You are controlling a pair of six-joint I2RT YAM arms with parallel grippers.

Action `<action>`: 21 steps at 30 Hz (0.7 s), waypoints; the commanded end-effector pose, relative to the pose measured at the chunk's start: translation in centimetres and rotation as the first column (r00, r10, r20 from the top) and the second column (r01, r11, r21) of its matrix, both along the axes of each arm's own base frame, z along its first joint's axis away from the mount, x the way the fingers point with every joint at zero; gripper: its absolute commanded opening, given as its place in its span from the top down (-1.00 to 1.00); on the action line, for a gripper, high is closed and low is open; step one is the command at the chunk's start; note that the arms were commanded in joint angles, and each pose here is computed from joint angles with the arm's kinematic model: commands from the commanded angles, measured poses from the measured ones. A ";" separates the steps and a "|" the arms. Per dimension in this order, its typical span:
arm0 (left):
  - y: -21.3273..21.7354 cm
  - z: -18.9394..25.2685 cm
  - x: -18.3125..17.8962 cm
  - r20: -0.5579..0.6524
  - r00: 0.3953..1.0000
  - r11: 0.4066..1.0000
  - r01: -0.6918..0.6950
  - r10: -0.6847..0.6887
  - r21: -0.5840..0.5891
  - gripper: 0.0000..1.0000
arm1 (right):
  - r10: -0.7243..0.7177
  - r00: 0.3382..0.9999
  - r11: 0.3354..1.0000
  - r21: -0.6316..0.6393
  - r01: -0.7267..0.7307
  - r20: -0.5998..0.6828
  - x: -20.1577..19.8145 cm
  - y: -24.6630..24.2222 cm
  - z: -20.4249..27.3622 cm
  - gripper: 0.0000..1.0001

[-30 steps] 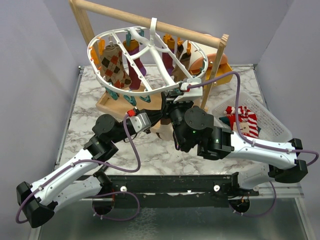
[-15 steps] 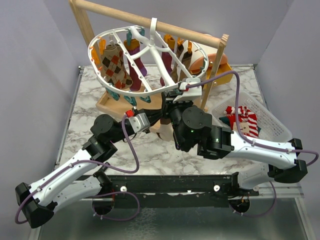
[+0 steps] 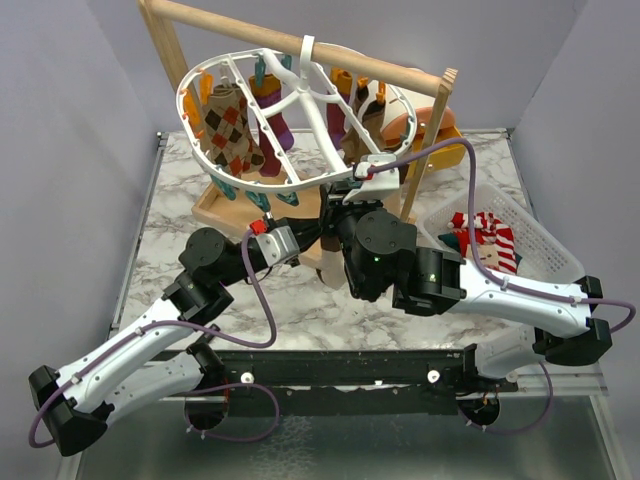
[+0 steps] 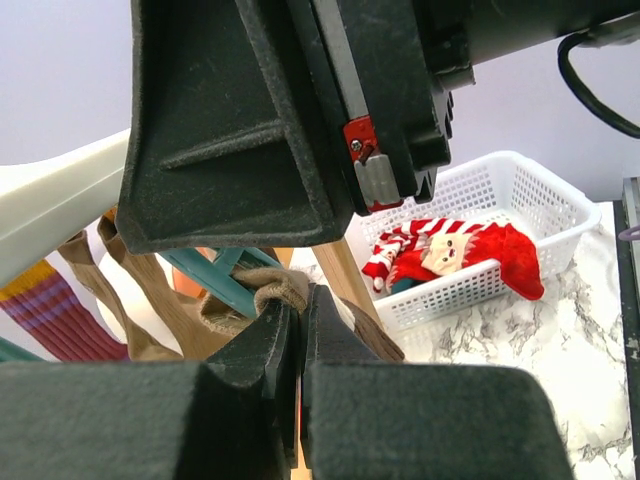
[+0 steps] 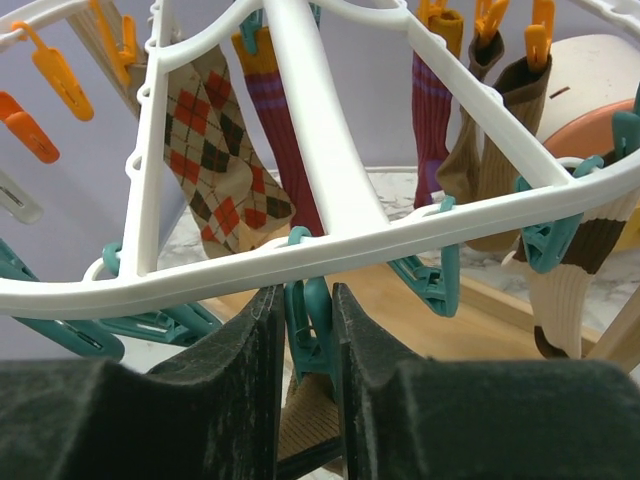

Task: Clip the socks to the hanger
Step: Clamp the sock onto the hanger.

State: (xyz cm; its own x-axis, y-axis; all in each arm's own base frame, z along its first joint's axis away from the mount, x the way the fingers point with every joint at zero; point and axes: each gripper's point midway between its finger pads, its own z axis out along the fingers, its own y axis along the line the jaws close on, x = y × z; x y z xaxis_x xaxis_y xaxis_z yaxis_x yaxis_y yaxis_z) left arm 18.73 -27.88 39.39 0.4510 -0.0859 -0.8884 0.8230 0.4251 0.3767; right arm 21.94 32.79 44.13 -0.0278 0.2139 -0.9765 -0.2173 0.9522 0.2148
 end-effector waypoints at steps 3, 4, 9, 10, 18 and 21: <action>0.8 1.1 -0.3 0.040 0.999 0.999 -0.021 0.022 -0.028 1.00 | 0.012 1.000 1.000 0.005 -0.012 -0.013 -0.2 -0.4 0.3 0.33; 0.8 0.9 -0.2 0.036 0.999 0.999 -0.024 0.025 -0.024 1.00 | 0.014 1.000 1.000 0.012 -0.014 -0.012 -0.2 -0.4 0.4 0.30; 0.8 0.1 0.0 0.028 0.999 0.999 -0.032 0.032 -0.006 1.00 | 0.026 1.000 0.999 0.032 -0.026 -0.014 -0.4 -0.6 0.8 0.10; 0.8 0.0 0.0 0.027 0.999 0.999 -0.034 0.034 -0.002 1.00 | 0.029 0.999 0.999 0.035 -0.028 -0.015 -0.4 -0.6 0.8 0.08; 0.8 -0.6 0.2 0.018 0.999 0.999 -0.042 0.041 0.021 1.00 | 0.038 0.999 0.997 0.062 -0.037 -0.020 -0.6 -1.2 1.5 -0.24; 0.9 -0.8 0.2 0.009 0.999 0.998 -0.045 0.045 0.034 0.64 | 0.060 0.998 0.994 0.090 -0.058 -0.027 -1.0 -1.8 2.2 -0.39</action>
State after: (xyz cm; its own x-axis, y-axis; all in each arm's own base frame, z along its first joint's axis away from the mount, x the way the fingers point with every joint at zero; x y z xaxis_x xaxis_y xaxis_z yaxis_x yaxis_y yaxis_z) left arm 18.77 -27.35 39.49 0.4760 -0.0710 -0.8766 0.8023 0.4433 0.3997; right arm 21.58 32.66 43.85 -0.0579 0.2252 -0.9726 -0.2400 0.9425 0.2326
